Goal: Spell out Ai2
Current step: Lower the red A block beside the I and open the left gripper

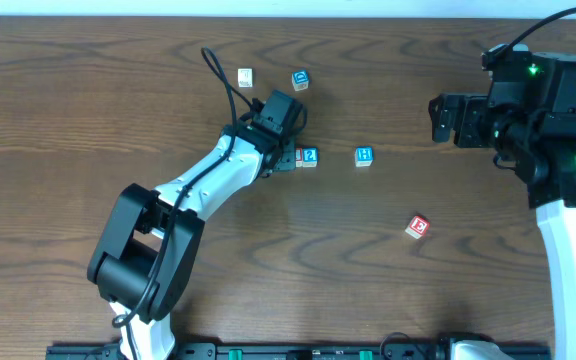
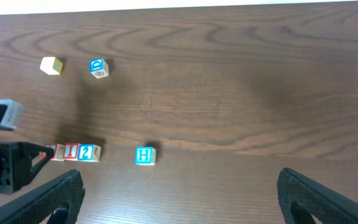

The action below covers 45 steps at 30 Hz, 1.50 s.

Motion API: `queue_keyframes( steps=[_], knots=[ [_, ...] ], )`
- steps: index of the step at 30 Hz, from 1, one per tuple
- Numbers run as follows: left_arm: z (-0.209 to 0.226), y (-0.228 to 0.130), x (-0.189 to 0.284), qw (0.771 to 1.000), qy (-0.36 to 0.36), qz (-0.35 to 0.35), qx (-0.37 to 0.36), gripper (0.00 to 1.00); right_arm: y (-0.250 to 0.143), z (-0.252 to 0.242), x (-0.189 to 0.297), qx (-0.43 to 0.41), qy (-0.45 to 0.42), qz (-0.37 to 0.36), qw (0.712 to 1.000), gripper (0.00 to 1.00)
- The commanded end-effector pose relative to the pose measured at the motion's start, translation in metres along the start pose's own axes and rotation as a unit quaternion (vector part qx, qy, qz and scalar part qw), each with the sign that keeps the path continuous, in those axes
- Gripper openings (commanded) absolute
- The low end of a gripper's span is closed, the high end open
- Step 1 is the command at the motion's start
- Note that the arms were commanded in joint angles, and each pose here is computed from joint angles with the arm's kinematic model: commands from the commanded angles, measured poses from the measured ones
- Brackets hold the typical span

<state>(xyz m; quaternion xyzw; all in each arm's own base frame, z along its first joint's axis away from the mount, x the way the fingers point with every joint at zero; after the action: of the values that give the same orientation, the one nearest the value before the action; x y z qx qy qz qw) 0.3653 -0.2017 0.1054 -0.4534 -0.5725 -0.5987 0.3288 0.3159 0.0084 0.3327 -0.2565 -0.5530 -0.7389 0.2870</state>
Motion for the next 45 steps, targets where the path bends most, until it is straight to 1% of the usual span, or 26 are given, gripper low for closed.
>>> queue_keyframes(
  steps=[1, 3, 4, 5, 6, 8, 9, 12, 15, 21, 26, 31, 40, 45],
  knots=[
    [-0.002, 0.017, 0.012, 1.0, 0.004, -0.012, -0.008, 0.36, 0.007, 0.002, 0.011, 0.008, 0.005, -0.017, 1.0, 0.99],
    [-0.001, 0.02, 0.019, 1.0, 0.006, -0.007, -0.007, 0.35, 0.006, 0.002, 0.011, 0.008, 0.005, -0.017, 1.0, 0.99],
    [-0.001, 0.022, 0.023, 1.0, 0.009, -0.004, -0.006, 0.29, 0.006, 0.002, 0.011, 0.008, 0.005, -0.016, 1.0, 0.99],
    [0.002, 0.022, 0.026, 1.0, 0.018, -0.003, -0.006, 0.12, 0.006, 0.002, 0.011, 0.008, 0.005, -0.015, 1.0, 0.99],
    [0.007, 0.022, 0.029, 0.999, 0.041, -0.003, -0.006, 0.06, 0.005, 0.001, 0.011, 0.007, 0.004, -0.014, 1.0, 0.99],
    [0.017, 0.02, 0.03, 0.997, 0.083, -0.003, 0.004, 0.06, 0.005, 0.001, 0.011, 0.007, 0.005, -0.013, 1.0, 0.99],
    [0.022, 0.018, 0.026, 0.996, 0.091, 0.0, 0.008, 0.06, 0.005, 0.002, 0.011, 0.007, 0.006, -0.013, 1.0, 0.99],
    [0.024, 0.011, 0.015, 0.997, 0.068, 0.015, 0.017, 0.06, 0.005, 0.002, 0.011, 0.007, 0.01, -0.011, 1.0, 0.99],
    [0.021, 0.007, 0.006, 0.999, 0.049, 0.01, 0.021, 0.06, 0.005, 0.002, 0.011, 0.007, 0.01, -0.011, 1.0, 0.99],
    [0.025, -0.003, -0.011, 0.998, 0.049, 0.019, 0.033, 0.06, 0.004, 0.002, 0.011, 0.007, 0.009, -0.011, 1.0, 0.99],
    [0.024, -0.002, -0.016, 0.998, 0.044, 0.019, 0.038, 0.06, 0.005, 0.003, 0.011, 0.008, 0.01, -0.013, 1.0, 0.99],
    [0.022, -0.012, -0.033, 0.997, 0.036, 0.047, 0.039, 0.06, 0.004, 0.002, 0.011, 0.007, 0.009, -0.01, 1.0, 0.99],
    [0.027, -0.01, -0.034, 0.997, 0.037, 0.045, 0.047, 0.06, 0.004, 0.002, 0.011, 0.007, 0.009, -0.01, 1.0, 0.99],
    [0.041, -0.002, -0.035, 0.997, 0.036, 0.035, 0.064, 0.06, 0.004, 0.002, 0.011, 0.007, 0.009, -0.01, 1.0, 0.99]
  ],
)
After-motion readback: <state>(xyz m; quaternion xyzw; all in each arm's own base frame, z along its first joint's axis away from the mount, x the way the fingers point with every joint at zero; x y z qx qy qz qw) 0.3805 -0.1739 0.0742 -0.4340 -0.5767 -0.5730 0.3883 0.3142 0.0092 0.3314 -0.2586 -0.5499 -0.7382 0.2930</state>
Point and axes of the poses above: each gripper's point midway between its finger pads, its own x axis back along the fingers, its own z axis along the line the jaws close on, y = z × x, the point moved 7 cm from there along x, back along the fingers, and after that the axes turned 10 degrees about -x, right-handed, at the moved point
